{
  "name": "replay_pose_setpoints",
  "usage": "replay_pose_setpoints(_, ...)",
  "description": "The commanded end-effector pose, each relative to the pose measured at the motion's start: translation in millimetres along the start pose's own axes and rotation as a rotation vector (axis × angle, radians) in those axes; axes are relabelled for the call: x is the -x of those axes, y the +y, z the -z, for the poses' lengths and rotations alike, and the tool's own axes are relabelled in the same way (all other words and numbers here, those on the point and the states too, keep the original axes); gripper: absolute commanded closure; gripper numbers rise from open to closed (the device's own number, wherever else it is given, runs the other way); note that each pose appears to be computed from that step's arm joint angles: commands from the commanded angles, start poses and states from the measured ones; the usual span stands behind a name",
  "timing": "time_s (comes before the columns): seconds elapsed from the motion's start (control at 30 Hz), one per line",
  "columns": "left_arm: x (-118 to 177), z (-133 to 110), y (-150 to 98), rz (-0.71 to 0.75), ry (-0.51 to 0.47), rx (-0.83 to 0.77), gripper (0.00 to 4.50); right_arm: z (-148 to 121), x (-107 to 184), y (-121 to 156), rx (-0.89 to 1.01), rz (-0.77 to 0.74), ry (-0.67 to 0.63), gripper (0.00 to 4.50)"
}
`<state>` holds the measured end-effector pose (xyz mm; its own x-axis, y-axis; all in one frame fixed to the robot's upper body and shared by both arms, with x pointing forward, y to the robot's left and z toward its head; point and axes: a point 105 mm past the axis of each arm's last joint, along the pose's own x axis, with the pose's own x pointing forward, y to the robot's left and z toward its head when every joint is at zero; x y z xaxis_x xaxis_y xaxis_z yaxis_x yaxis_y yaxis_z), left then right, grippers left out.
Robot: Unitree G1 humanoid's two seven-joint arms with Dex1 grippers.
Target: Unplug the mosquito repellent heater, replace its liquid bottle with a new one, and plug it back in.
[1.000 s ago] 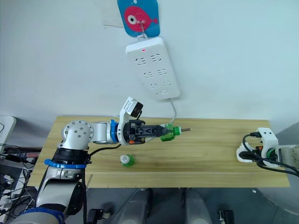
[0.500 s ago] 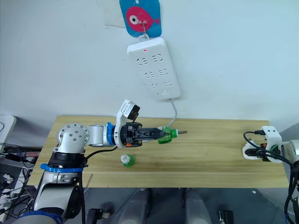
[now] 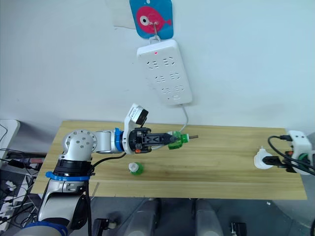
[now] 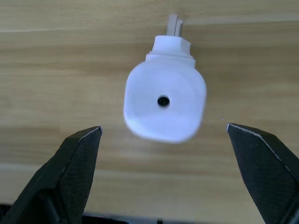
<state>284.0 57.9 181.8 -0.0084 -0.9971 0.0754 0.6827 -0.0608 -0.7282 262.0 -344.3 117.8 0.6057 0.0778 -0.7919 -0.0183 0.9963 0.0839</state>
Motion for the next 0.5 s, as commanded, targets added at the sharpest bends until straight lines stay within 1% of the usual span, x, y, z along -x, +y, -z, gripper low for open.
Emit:
replay_pose_setpoints(0.03,0.0,-2.2,-6.7,0.038,-0.013,-0.023,2.22,-11.6,39.3,17.3,0.079,0.031,-0.109,0.04)
replay_pose_setpoints(0.07,-0.1,-3.2,-6.5,0.039,-0.023,-0.023,2.22,-20.6,45.5,31.1,0.088,-0.01,-0.199,0.04)
replay_pose_setpoints(0.1,-0.6,-5.1,-6.1,0.041,-0.039,-0.021,2.22,-30.2,49.3,47.0,0.071,-0.086,-0.303,0.04)
replay_pose_setpoints(0.2,-4.4,-10.9,-4.8,0.048,-0.088,-0.005,2.22,-43.7,55.5,100.7,0.004,-0.332,-0.566,0.04)
replay_pose_setpoints(0.23,-8.3,-11.4,-5.5,0.062,-0.102,0.007,2.22,-36.2,53.2,131.5,-0.055,-0.447,-0.659,0.04)
replay_pose_setpoints(0.27,-11.0,-11.6,-6.1,0.072,-0.111,0.017,2.22,-30.4,54.5,151.4,-0.111,-0.512,-0.72,0.04)
replay_pose_setpoints(0.3,-13.5,-11.8,-5.8,0.074,-0.117,0.024,2.22,-26.3,63.1,177.6,-0.158,-0.598,-0.803,0.04)
replay_pose_setpoints(0.33,-14.6,-12.1,-5.4,0.072,-0.121,0.028,2.22,-22.8,71.1,191.6,-0.249,-0.666,-0.84,0.04)
replay_pose_setpoints(0.4,-16.7,-16.6,-6.7,0.082,-0.139,0.044,2.22,-16.7,80.5,208.9,-0.476,-0.739,-0.844,0.04)
replay_pose_setpoints(0.5,-18.2,-19.4,-8.1,0.085,-0.148,0.052,2.22,-18.9,86.9,217.6,-0.674,-0.765,-0.816,0.04)
